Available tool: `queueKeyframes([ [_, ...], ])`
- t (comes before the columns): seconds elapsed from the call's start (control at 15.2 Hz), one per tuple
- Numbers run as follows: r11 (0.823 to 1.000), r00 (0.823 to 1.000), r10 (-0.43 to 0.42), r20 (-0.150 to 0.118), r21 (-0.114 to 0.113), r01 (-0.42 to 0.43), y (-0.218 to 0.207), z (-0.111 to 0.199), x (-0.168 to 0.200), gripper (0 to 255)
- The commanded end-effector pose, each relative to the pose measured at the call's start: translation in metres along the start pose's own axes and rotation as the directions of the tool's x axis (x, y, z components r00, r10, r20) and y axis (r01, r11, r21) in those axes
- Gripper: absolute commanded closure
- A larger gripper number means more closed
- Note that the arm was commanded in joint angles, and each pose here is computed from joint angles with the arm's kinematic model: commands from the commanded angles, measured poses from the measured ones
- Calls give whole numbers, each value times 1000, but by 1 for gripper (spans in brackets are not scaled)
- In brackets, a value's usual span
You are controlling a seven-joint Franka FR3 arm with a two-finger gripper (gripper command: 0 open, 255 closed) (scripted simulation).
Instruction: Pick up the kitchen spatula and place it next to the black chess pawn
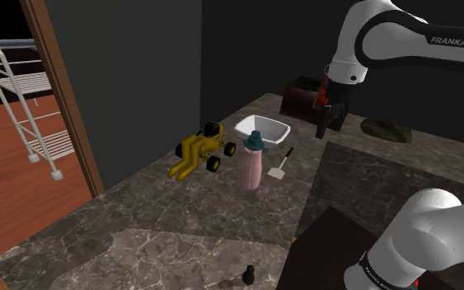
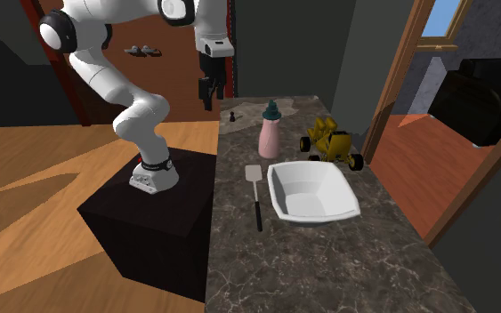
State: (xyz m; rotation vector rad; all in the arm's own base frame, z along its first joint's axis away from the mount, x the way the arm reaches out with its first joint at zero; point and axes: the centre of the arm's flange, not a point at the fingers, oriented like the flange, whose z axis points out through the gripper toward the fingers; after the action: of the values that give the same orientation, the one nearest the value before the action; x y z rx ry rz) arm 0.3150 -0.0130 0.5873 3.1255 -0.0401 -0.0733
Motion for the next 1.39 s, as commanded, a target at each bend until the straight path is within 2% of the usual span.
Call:
queueKeyframes([
  [0.0,1000,1000,0,0,0,0,0,0,0,0],
  [0.13,994,994,107,-8,1,-107,-1,18,18,0],
  [0.26,977,977,212,-15,2,-212,0,37,36,0],
  [0.4,949,949,315,-23,4,-315,3,55,53,0],
  [0.59,887,886,462,-34,9,-462,11,82,79,0],
  [0.73,833,832,554,-40,13,-554,19,99,96,0],
  [0.92,734,732,679,-49,21,-679,33,126,120,0],
  [1.12,616,614,787,-57,29,-787,52,152,141,0],
  [1.32,483,480,875,-63,39,-875,73,178,159,0],
])
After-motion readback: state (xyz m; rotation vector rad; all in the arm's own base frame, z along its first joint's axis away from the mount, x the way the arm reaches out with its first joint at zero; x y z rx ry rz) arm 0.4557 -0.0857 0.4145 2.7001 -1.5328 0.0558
